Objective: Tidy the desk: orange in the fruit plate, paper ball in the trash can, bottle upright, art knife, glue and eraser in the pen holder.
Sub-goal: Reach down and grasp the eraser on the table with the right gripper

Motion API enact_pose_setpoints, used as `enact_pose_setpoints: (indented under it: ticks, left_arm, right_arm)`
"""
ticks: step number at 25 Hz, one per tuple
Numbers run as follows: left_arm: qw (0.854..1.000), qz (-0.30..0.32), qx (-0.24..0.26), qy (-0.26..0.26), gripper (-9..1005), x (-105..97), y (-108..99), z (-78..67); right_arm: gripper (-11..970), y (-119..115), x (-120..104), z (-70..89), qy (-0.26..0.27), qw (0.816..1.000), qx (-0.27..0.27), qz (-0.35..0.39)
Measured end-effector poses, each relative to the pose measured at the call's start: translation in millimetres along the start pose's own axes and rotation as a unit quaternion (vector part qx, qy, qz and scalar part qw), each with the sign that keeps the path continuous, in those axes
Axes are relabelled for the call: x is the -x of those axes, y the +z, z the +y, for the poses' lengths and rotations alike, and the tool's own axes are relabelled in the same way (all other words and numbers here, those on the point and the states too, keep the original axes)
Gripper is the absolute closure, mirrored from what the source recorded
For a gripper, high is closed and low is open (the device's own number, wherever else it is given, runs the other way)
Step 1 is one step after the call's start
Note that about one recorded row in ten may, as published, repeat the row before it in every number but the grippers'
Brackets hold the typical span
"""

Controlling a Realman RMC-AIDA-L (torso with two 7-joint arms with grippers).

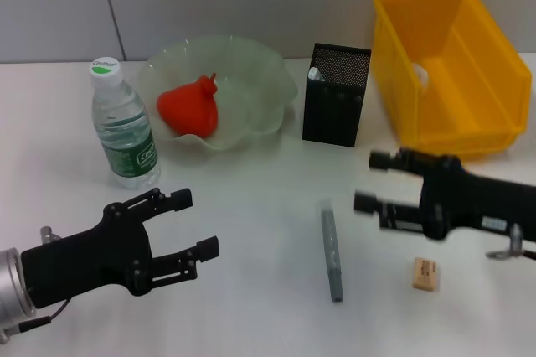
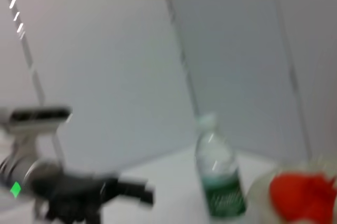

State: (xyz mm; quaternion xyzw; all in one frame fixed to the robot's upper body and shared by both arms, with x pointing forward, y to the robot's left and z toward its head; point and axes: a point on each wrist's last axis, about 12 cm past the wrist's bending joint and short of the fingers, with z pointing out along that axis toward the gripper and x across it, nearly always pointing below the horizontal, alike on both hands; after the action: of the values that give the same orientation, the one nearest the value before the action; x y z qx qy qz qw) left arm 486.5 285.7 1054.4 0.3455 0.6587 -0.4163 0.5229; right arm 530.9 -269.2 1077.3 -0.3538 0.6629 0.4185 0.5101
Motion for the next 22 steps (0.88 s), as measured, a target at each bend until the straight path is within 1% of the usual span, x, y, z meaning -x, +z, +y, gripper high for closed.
enact_pose_setpoints:
  ticks: [1, 2, 6, 17, 20, 21, 22]
  left_arm:
    - [1.0, 0.001, 0.0, 0.0, 155, 0, 0, 0.0]
    - [1.0, 0.001, 0.0, 0.0, 155, 0, 0, 0.0]
    - [1.0, 0.003, -0.001, 0.0, 155, -1, 0, -0.2]
    - [1.0, 0.013, -0.004, -0.002, 156, -3, 0, -1.2]
    - [1.0, 0.013, -0.004, -0.002, 156, -3, 0, -1.3]
    - [1.0, 0.012, -0.004, -0.002, 156, -3, 1, -1.4]
    - [1.0, 0.012, -0.004, -0.002, 155, -3, 1, -1.4]
  right_arm:
    - [193, -2, 0, 0.3, -0.003, 0.999, 0.014, 0.033]
    - [193, -2, 0, 0.3, -0.003, 0.999, 0.014, 0.033]
    - [193, -5, -1, 0.2, -0.019, 0.995, 0.03, 0.096]
    - [194, -5, -1, 0.3, -0.022, 0.994, 0.032, 0.105]
    - [194, -5, 8, -2.1, -0.02, 0.99, 0.039, 0.134]
    - [194, -6, 15, -4.4, -0.018, 0.985, 0.039, 0.169]
    - [194, -6, 15, -4.4, -0.018, 0.985, 0.039, 0.169]
